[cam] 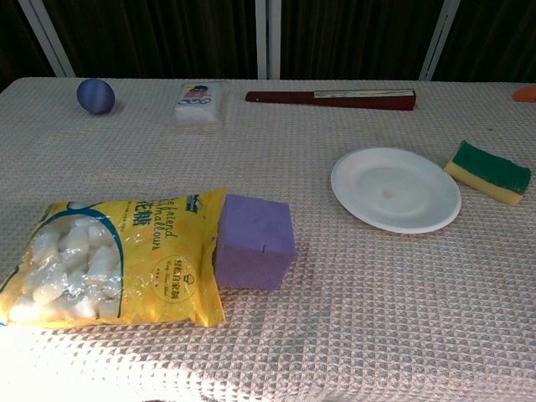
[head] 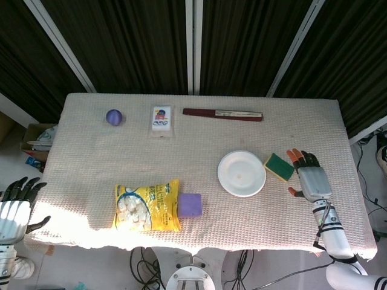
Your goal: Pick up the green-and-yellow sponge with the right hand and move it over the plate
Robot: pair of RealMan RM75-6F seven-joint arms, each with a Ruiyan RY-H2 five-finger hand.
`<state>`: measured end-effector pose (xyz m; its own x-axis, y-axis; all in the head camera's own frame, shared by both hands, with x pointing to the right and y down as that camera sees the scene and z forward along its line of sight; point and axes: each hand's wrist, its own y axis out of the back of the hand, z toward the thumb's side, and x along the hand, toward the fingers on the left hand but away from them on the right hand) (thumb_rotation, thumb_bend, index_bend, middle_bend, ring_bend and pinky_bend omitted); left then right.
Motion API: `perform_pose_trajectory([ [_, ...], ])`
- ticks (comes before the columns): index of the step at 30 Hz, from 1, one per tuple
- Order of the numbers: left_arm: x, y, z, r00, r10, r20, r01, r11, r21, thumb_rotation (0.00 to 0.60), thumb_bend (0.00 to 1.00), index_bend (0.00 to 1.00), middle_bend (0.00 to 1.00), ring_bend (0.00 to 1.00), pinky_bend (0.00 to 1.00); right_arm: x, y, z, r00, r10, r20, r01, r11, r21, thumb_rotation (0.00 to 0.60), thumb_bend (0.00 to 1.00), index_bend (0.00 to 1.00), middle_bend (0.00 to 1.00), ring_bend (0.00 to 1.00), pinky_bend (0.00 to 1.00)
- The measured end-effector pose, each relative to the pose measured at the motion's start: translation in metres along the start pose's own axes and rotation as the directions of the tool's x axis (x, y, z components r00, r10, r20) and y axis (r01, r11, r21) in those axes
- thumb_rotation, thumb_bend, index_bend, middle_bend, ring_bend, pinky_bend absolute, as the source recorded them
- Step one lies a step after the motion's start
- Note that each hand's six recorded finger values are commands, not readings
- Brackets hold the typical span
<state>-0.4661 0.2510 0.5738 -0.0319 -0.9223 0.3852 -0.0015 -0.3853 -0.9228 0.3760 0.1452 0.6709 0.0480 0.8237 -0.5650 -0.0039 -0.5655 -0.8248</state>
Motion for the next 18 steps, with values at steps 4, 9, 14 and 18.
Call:
perform_pose_trajectory([
  [4,0.001,-0.002,0.000,1.000,-0.006,0.002,0.006,1.000,-0.002,0.600,0.02,0.21,0.15,0.08,0.13,-0.019,-0.018,0.004,0.999,0.032,0.016,-0.032,0.999,0.012,0.600,0.07,0.00,0.05,0.00,0.10],
  [9,0.003,-0.003,-0.002,1.000,-0.011,-0.005,0.011,1.000,-0.007,0.600,0.02,0.21,0.15,0.08,0.13,-0.034,-0.030,0.008,0.998,0.052,0.021,-0.052,0.998,0.029,0.600,0.07,0.00,0.06,0.00,0.10],
  [14,0.003,-0.004,-0.003,1.000,-0.011,-0.011,0.011,1.000,-0.008,0.600,0.02,0.21,0.15,0.08,0.13,-0.047,-0.037,0.006,0.998,0.059,0.033,-0.060,0.997,0.043,0.600,0.07,0.00,0.06,0.00,0.10],
  [18,0.002,-0.004,-0.004,1.000,-0.015,-0.015,0.015,1.000,-0.010,0.600,0.02,0.22,0.15,0.08,0.13,-0.058,-0.036,0.000,0.997,0.052,0.048,-0.055,0.997,0.052,0.600,0.07,0.00,0.09,0.00,0.12],
])
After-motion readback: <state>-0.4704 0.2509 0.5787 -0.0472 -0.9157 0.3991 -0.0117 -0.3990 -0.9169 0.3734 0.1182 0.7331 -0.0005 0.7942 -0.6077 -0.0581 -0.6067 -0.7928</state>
